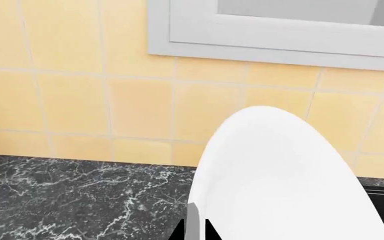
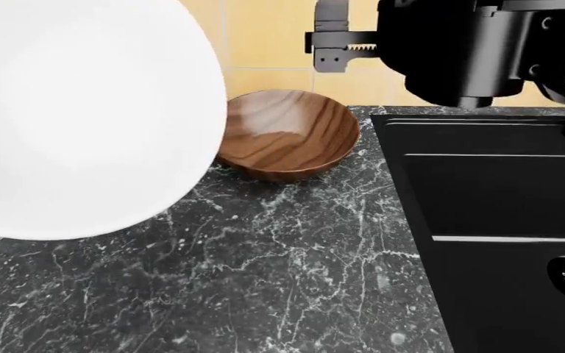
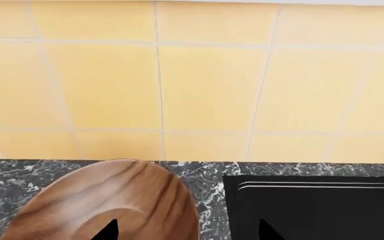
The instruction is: Stack the bowls in the sink.
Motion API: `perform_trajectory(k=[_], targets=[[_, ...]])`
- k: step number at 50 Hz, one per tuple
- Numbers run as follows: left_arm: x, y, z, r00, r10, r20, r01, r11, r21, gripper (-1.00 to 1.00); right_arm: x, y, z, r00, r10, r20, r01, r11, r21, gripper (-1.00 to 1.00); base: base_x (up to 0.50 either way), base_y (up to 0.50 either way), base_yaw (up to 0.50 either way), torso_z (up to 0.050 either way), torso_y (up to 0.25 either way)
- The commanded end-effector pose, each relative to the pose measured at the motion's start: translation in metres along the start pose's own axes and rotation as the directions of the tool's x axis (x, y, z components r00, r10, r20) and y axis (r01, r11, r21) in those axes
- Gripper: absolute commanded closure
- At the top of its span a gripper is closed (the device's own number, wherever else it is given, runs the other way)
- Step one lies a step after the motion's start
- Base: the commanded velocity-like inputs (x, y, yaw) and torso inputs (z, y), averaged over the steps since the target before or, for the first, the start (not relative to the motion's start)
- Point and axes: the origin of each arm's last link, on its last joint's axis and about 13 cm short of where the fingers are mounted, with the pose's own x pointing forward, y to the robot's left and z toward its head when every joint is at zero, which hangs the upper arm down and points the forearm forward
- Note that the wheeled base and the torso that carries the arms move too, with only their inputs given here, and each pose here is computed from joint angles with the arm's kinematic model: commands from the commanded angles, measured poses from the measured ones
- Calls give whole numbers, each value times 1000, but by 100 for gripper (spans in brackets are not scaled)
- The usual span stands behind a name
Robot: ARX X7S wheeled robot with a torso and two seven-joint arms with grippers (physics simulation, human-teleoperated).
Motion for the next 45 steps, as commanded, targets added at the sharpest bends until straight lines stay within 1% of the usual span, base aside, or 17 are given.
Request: perform_trajectory(k=[1, 15, 24, 45], targets=[[-1, 0, 2, 1000, 1, 18, -1, 1000, -1, 100, 28, 6, -6, 991, -46, -128, 51, 998, 39, -100, 0, 0, 0, 0, 0], [-2, 2, -1, 1000, 3, 10, -3, 1000, 1, 100, 51, 9, -19, 976, -83, -201, 99, 992, 75, -100, 0, 0, 0, 0, 0], [-1, 1, -2, 1000, 0, 11, 0, 1000, -1, 100, 63, 6, -33, 968, -95, -234, 121, 988, 100, -100, 0, 0, 0, 0, 0], [4, 2, -8, 1000, 0, -2, 0, 1000, -3, 100, 87, 7, -65, 954, -51, -296, 101, 983, 156, -100, 0, 0, 0, 0, 0]])
